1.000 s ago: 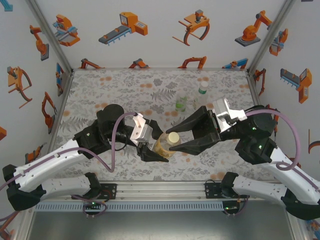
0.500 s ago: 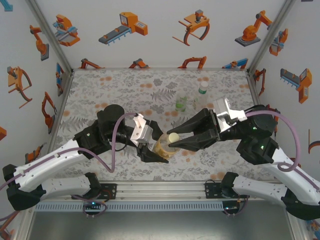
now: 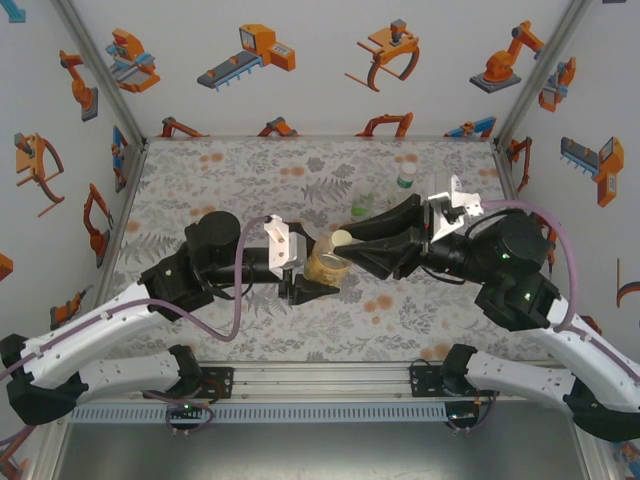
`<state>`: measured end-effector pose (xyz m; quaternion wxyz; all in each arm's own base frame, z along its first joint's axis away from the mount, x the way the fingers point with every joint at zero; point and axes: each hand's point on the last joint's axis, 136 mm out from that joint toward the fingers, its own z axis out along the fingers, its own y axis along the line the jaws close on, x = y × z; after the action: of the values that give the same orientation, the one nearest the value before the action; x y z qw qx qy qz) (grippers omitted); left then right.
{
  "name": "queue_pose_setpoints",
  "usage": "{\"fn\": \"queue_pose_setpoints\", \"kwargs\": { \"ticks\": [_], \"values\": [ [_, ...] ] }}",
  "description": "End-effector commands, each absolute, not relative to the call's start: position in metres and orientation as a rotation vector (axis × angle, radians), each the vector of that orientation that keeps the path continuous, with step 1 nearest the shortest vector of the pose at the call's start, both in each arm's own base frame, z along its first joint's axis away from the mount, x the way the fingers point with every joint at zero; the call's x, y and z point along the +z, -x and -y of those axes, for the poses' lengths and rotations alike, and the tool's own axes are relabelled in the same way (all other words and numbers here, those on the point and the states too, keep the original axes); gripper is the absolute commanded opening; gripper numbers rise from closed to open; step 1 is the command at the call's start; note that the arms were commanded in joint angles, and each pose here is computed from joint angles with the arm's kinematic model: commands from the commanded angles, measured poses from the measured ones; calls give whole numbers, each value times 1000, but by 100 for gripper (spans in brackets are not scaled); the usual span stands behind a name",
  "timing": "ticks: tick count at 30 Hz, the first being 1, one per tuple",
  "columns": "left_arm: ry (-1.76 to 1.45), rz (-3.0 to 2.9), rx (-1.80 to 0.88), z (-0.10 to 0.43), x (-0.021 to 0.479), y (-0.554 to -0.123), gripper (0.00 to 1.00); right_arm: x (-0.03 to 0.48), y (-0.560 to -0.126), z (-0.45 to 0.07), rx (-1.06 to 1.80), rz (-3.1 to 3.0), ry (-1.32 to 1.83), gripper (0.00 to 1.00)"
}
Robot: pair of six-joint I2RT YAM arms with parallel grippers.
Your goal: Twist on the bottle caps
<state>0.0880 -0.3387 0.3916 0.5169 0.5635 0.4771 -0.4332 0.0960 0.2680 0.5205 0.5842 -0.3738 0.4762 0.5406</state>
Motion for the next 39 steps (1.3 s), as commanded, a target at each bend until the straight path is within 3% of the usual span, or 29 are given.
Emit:
{"fn": "queue_pose_setpoints", "kwargs": {
  "ticks": [1,14,22,32,39],
  "values": [
    [-1334,-1112,-970,343,405,-97,0,497,-118,-283,1254,-1257,798,0],
    [-1311,-1188,-929,344,401,-109,0,462,-149,-282,1012,-1476,700,0],
    [-1305,-1181,-944,338,401,-104,0,476,-131,-284,1036,-1358,770,0],
    [-1411,-1014,-1104,326,408,-62,0,503,-84,-262,1136,-1126,904,35],
    [-1470,-960,-1194,327,412,-46,0,513,-57,-263,1182,-998,1040,48]
  ]
}}
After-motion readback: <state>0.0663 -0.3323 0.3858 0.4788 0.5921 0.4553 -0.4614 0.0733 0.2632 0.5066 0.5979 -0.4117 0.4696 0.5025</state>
